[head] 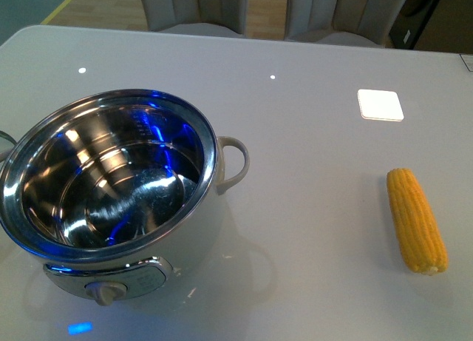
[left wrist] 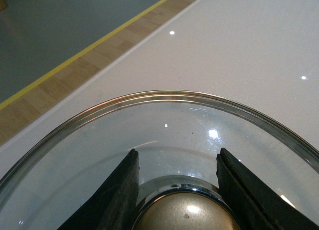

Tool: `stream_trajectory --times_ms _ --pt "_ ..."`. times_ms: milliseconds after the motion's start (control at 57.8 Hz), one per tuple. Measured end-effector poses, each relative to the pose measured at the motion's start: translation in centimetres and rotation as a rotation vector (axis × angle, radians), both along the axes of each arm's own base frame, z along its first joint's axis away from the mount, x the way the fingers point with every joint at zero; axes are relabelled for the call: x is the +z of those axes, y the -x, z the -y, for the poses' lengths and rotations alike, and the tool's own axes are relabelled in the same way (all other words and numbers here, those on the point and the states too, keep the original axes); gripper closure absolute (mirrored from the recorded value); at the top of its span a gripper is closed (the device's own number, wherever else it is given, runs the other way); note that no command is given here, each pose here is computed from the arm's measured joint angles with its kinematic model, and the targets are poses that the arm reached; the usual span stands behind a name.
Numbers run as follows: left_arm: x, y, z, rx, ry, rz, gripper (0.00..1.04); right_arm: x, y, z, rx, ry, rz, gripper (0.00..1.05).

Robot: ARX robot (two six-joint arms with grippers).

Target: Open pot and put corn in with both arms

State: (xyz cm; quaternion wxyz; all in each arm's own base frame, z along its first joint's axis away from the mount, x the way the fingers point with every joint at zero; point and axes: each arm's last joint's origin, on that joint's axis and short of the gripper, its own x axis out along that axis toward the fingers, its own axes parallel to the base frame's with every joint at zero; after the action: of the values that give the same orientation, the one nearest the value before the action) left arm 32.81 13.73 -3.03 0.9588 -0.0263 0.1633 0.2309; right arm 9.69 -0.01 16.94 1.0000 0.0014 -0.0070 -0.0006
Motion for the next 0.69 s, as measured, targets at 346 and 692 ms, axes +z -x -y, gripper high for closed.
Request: stream_trajectory --times_ms 346,692 --pt "-2.6 -1.0 -0.3 -0.004 0.024 -0.005 0.64 0.0 0.0 0.0 0.0 0.0 0.0 0.09" --pt "-3.4 -1.4 -0.5 -0.004 0.016 0.002 0.4 0.0 0.0 0.0 0.0 0.0 0.0 0.09"
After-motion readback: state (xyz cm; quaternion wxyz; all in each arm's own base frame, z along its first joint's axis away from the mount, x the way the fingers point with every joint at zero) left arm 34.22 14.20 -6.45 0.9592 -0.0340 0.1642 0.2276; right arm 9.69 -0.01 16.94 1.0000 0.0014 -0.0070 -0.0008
